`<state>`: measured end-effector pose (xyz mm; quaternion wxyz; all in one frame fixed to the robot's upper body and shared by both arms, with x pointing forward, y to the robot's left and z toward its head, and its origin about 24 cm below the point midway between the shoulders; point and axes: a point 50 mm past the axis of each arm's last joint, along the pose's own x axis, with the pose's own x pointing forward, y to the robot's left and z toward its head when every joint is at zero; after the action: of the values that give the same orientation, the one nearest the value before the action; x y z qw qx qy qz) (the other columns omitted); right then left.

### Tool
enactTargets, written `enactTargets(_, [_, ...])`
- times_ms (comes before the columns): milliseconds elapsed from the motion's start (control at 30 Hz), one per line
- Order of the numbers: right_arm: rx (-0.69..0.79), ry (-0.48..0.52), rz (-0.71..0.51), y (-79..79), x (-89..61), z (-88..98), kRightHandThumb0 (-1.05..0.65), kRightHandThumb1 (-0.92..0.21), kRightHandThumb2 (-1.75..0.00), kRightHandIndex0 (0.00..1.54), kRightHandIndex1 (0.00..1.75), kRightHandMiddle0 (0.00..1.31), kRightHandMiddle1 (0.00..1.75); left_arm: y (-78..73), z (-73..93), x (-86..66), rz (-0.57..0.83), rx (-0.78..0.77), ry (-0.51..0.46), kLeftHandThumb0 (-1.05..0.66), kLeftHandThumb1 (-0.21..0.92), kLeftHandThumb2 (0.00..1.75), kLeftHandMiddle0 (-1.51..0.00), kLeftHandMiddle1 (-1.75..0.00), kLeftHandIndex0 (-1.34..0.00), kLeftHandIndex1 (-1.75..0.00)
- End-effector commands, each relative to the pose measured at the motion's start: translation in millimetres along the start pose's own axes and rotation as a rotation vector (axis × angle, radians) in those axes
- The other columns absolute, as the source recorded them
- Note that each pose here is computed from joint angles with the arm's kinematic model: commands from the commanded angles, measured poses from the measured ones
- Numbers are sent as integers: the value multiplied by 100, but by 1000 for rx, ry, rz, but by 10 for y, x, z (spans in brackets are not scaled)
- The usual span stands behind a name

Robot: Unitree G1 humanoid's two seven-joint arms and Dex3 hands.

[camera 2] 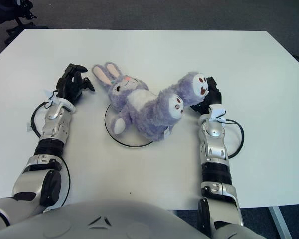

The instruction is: Put the doll into the plate.

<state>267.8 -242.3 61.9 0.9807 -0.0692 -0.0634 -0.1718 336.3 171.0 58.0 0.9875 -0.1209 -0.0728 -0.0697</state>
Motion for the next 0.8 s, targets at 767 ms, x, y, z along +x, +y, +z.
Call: enactTargets(767, [-2,73,-145,-342,-391,-228,-38,-68,-84,91,175,35,175,-268,-226,132,-103,-26,131,-35,92,38,-95,-175,-34,-160])
